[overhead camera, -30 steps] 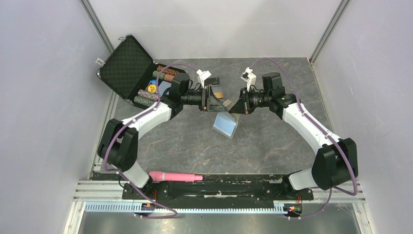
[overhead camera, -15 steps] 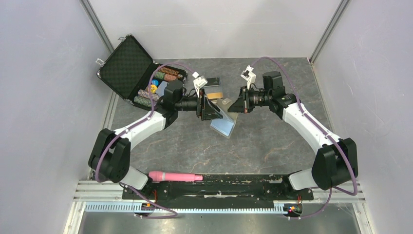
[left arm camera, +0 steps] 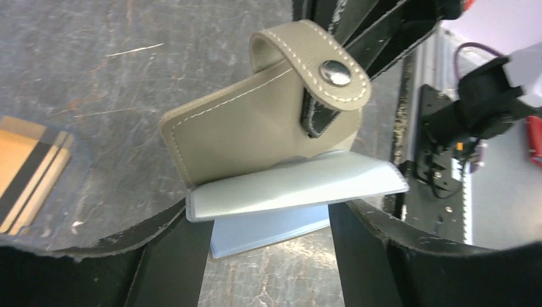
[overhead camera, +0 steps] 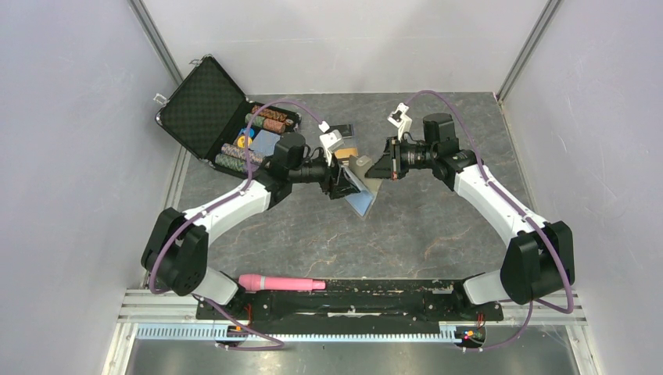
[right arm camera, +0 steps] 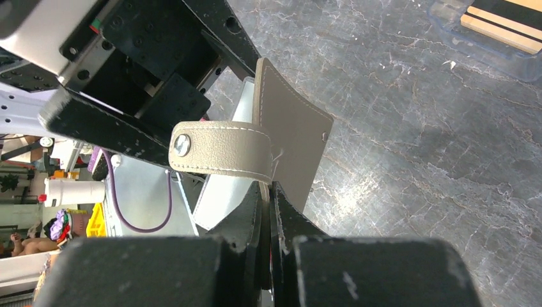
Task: Put the credit cards into the card holder
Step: Open the card holder at the center of the board.
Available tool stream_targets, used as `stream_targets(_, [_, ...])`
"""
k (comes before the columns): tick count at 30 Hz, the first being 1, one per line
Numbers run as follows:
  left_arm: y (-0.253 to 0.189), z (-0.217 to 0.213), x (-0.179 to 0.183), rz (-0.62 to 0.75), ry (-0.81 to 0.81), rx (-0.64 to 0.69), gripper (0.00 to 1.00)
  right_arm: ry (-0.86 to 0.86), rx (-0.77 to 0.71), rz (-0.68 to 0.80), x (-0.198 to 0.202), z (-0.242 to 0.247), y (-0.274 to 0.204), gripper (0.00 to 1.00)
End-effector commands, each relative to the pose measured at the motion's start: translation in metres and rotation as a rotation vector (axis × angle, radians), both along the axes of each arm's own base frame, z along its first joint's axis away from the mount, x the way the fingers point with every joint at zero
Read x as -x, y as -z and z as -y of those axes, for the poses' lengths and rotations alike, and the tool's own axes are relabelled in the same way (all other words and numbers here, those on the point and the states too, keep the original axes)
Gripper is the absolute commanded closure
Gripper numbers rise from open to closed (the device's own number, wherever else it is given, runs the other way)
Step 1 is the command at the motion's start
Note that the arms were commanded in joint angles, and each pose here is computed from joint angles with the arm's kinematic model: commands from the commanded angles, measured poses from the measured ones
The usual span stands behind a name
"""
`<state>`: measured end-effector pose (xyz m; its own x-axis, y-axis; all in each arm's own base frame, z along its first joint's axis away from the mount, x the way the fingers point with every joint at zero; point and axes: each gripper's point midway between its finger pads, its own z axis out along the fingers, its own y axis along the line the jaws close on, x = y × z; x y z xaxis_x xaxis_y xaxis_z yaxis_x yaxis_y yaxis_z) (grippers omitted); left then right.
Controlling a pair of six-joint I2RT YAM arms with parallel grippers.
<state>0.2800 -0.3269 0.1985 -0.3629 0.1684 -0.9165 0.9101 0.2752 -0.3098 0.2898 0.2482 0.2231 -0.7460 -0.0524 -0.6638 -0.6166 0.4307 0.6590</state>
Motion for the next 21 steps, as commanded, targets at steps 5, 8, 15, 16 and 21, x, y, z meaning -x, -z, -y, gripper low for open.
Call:
stream_targets(5, [-0.014,-0.016,-0.040,0.227,-0.194,-0.115,0.20,-0.042,-0.080,0.060,0.010,-0.004,-0.029,1.00])
stream_targets(8, [-0.016,-0.009,-0.033,0.220,-0.137,-0.077,0.15,-0.059,-0.092,0.060,0.015,-0.004,-0.029,1.00])
stream_targets(15, [-0.025,0.003,-0.021,0.164,-0.066,0.066,0.10,-0.103,-0.104,0.056,0.024,-0.005,-0.024,1.00])
stream_targets(16, [-0.025,0.004,-0.019,0.149,-0.049,0.080,0.10,-0.107,-0.104,0.054,0.025,-0.005,-0.022,1.00])
stream_targets(21, [-0.034,0.010,-0.002,0.105,0.058,0.155,0.16,-0.116,-0.095,0.042,0.029,-0.003,-0.011,1.00])
